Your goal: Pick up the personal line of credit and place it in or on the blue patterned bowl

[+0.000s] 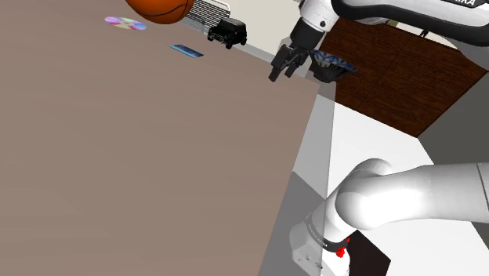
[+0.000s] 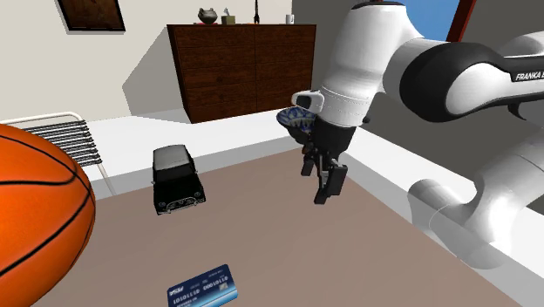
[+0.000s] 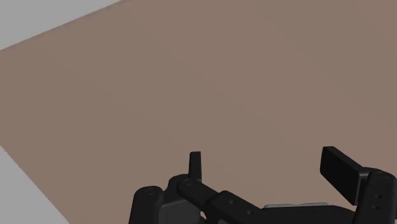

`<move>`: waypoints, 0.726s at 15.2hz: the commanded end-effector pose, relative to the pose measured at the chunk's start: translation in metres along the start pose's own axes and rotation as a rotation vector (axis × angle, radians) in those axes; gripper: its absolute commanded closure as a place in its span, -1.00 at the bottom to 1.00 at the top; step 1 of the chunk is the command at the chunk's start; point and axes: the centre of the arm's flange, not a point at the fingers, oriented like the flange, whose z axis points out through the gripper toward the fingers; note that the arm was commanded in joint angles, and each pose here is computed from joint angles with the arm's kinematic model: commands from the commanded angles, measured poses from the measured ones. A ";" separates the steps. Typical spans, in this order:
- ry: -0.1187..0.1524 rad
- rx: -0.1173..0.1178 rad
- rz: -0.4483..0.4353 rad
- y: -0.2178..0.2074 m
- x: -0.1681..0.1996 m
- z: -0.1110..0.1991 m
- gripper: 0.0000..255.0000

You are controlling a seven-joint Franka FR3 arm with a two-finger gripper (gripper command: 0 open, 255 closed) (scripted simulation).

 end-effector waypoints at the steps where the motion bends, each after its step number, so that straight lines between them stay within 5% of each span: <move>1: 0.028 0.015 -0.027 -0.012 0.020 0.009 -1.00; 11: 0.206 0.078 -0.153 -0.078 0.100 0.017 -1.00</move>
